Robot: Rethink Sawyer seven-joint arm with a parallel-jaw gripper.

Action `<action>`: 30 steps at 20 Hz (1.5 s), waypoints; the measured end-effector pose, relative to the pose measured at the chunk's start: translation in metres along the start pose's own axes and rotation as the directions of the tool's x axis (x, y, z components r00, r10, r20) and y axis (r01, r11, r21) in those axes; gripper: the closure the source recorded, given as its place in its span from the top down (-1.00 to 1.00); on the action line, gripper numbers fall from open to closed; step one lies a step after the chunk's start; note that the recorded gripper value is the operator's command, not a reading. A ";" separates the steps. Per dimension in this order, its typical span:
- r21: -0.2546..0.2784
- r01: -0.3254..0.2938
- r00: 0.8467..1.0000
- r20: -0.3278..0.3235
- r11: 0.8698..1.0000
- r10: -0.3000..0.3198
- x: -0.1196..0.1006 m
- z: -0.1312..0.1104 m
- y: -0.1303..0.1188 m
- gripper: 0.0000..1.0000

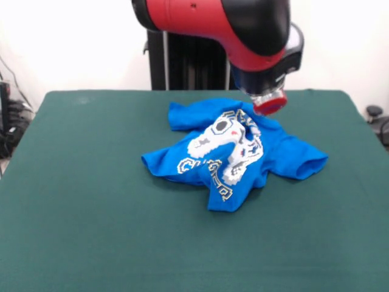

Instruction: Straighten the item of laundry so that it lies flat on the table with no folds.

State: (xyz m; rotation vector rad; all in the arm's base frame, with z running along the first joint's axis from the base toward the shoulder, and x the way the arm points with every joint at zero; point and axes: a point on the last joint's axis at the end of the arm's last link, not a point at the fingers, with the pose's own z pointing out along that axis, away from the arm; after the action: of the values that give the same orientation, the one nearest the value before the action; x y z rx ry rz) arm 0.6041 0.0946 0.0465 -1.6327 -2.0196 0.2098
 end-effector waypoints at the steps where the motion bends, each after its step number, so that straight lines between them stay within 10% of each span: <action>1: -0.007 0.001 1.000 0.000 1.000 -0.001 0.000 -0.003 0.001 -1.00; 7: -0.043 0.019 1.000 0.010 0.999 -0.018 0.003 -0.015 0.018 -1.00; 22: -0.056 0.027 0.998 0.058 0.998 -0.024 -0.015 0.087 0.054 -1.00; 30: -0.085 0.022 1.000 -0.017 0.996 -0.023 -0.009 0.087 0.061 -1.00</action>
State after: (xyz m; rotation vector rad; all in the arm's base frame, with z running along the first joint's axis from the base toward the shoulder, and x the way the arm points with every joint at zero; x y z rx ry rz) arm 0.6157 0.1197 -0.0566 -1.6560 -2.0579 0.1028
